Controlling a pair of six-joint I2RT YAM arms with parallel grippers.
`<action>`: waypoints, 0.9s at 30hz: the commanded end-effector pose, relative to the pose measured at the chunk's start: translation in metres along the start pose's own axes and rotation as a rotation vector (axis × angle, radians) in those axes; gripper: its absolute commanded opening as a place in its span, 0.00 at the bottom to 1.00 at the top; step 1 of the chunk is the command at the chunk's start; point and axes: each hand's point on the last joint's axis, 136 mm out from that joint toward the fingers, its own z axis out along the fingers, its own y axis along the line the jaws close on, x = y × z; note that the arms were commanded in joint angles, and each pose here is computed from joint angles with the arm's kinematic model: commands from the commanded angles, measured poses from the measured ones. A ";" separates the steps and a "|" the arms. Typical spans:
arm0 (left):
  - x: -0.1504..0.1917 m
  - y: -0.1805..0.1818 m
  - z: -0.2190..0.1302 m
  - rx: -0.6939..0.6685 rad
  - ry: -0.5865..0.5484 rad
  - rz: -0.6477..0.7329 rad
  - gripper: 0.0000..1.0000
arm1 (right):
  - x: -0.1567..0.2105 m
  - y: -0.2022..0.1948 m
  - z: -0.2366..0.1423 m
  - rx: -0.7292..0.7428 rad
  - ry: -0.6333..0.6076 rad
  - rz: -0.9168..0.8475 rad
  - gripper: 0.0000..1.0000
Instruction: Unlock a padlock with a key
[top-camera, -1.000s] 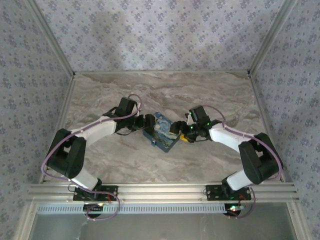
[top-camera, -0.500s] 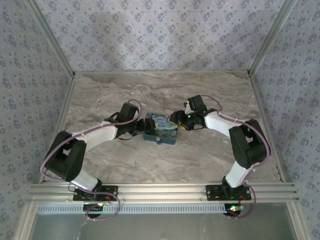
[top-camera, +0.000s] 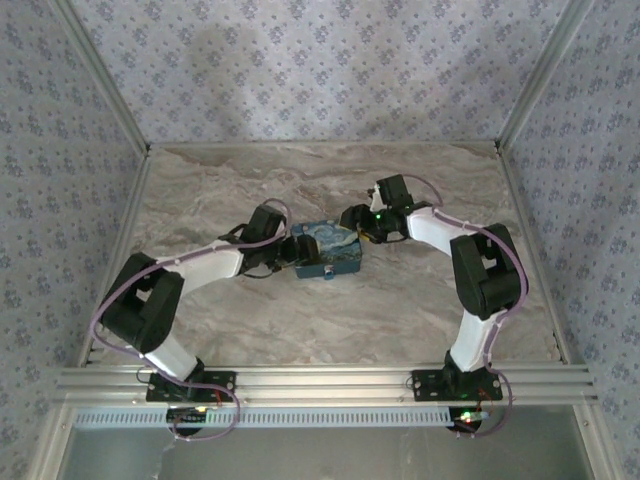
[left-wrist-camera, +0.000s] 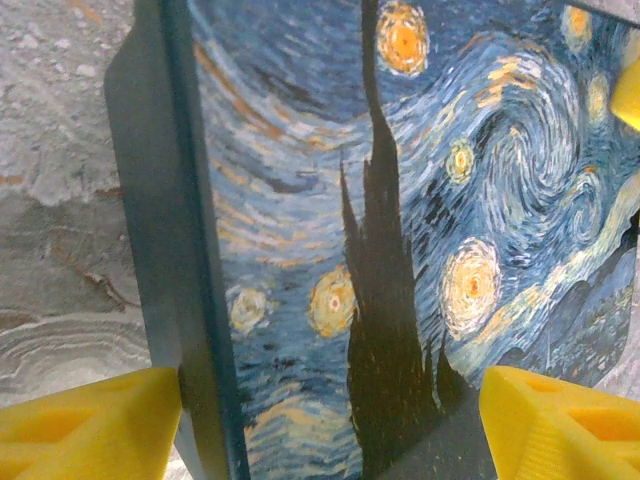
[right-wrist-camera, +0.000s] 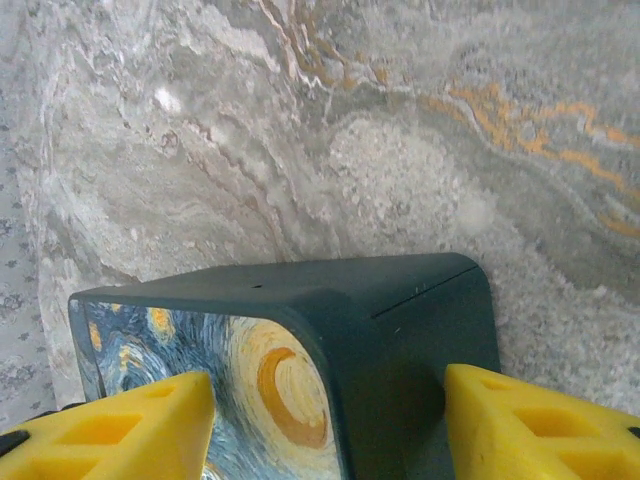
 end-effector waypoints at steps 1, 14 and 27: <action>-0.020 -0.044 0.001 0.131 -0.048 0.057 0.78 | 0.012 0.020 0.003 -0.080 0.087 -0.021 0.63; -0.021 -0.026 -0.003 0.067 -0.084 0.029 0.83 | -0.003 0.015 -0.010 -0.051 0.047 -0.030 0.74; -0.016 0.004 -0.044 -0.019 -0.153 0.009 0.87 | 0.001 0.000 -0.040 0.025 0.010 -0.059 0.79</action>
